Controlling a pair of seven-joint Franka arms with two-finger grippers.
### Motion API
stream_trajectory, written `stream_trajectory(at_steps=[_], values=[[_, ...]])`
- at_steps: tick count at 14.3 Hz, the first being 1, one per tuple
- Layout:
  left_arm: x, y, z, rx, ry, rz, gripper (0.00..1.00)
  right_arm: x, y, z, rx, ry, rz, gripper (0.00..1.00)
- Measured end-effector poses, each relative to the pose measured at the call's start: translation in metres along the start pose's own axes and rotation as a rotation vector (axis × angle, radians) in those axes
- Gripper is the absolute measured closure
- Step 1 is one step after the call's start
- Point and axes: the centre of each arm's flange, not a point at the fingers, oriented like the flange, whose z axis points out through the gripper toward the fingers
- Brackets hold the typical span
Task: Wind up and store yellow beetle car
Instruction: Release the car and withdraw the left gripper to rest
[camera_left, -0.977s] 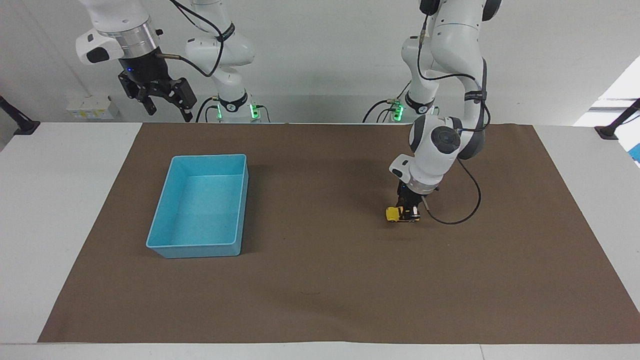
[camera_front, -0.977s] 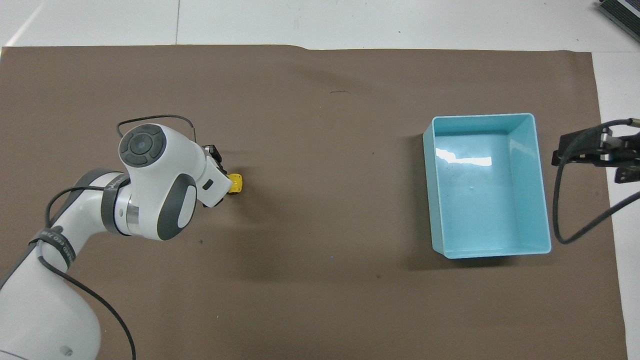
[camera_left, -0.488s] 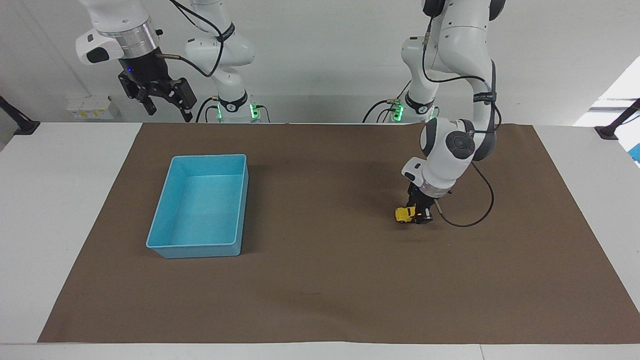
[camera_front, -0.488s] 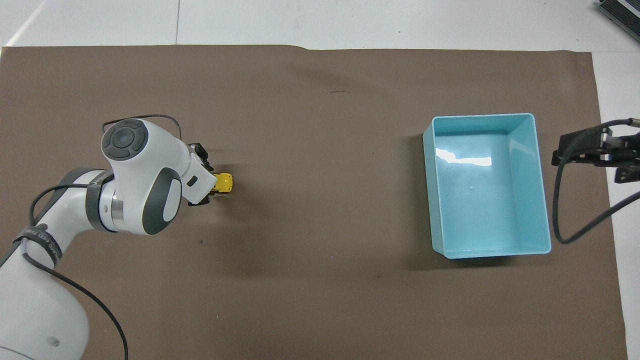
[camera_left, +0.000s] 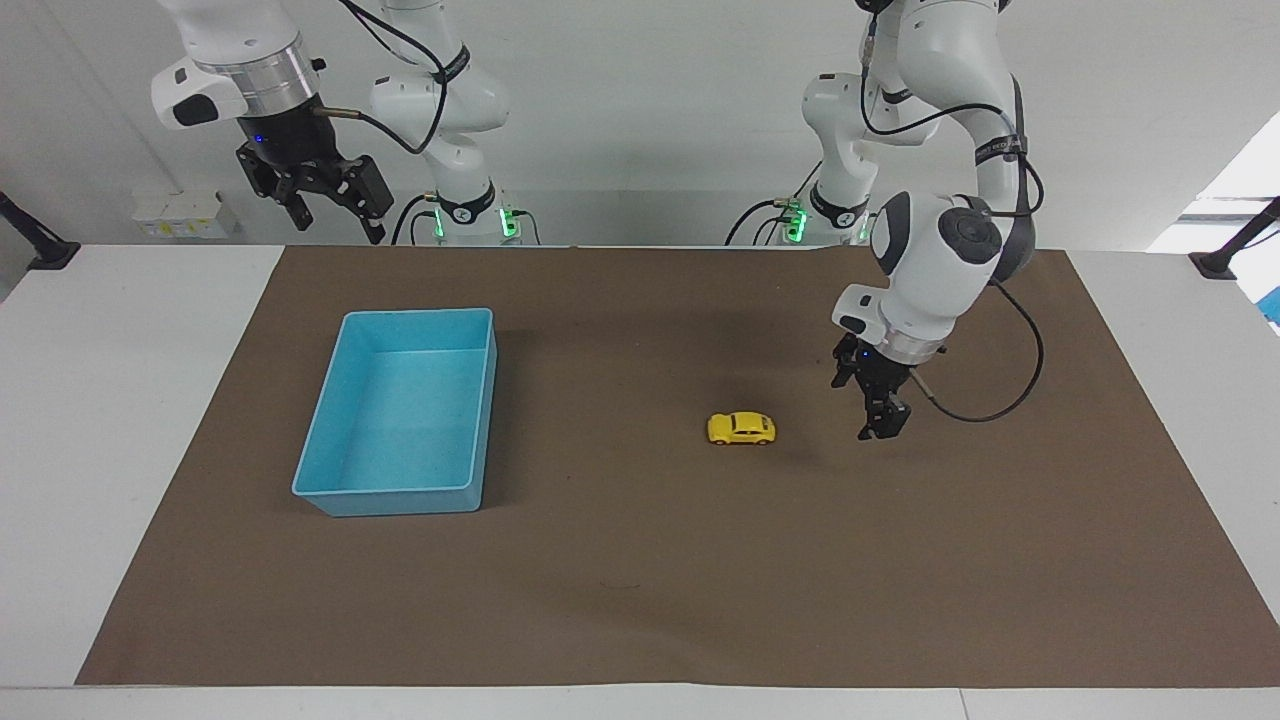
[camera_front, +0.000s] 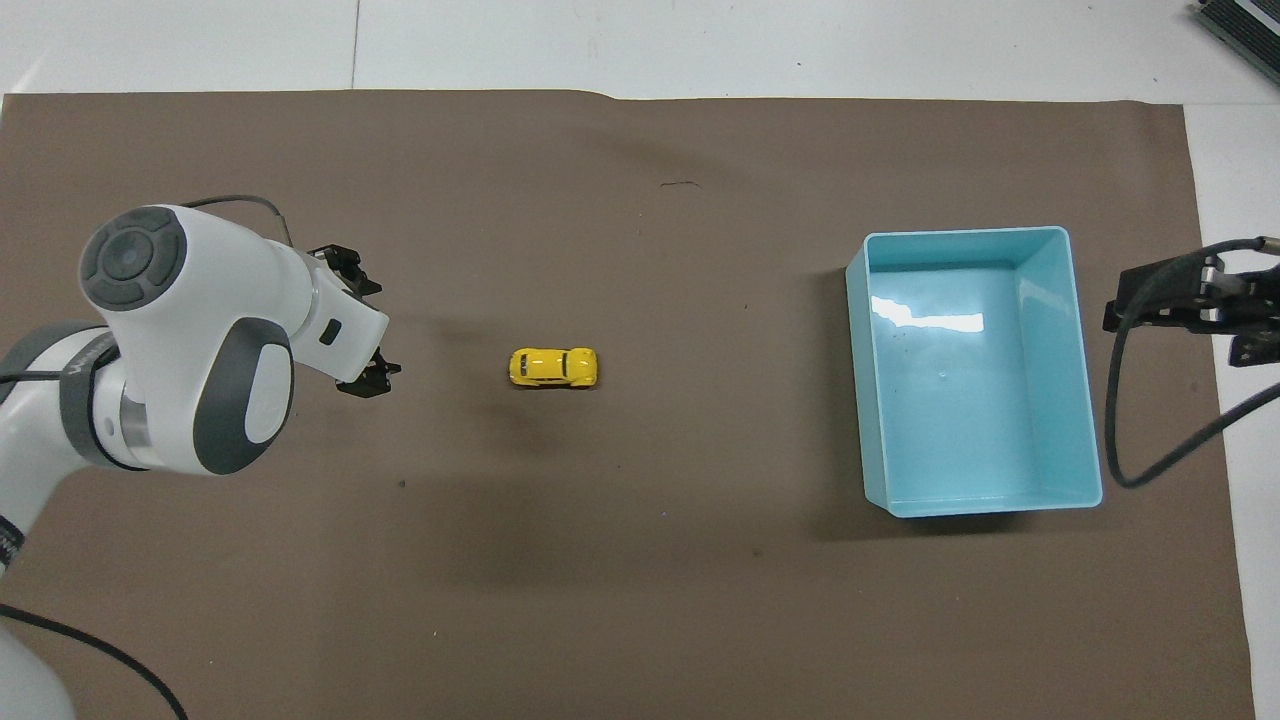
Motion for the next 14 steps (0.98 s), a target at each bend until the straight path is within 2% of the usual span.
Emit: stream_trajectory(at_steps=[3, 6, 9, 14], values=[[-0.013, -0.012, -0.02, 0.035, 0.015, -0.165, 0.0, 0.0, 0.0, 0.0, 0.0, 0.0, 0.0, 0.0], [-0.049, -0.037, -0.046, 0.069, 0.02, -0.348, 0.0, 0.0, 0.0, 0.0, 0.0, 0.0, 0.0, 0.0], [-0.082, -0.054, -0.083, 0.077, -0.053, -0.477, 0.0, 0.0, 0.0, 0.0, 0.0, 0.0, 0.0, 0.0], [-0.098, -0.06, -0.13, 0.08, -0.102, -0.775, 0.0, 0.0, 0.0, 0.0, 0.0, 0.0, 0.0, 0.0]])
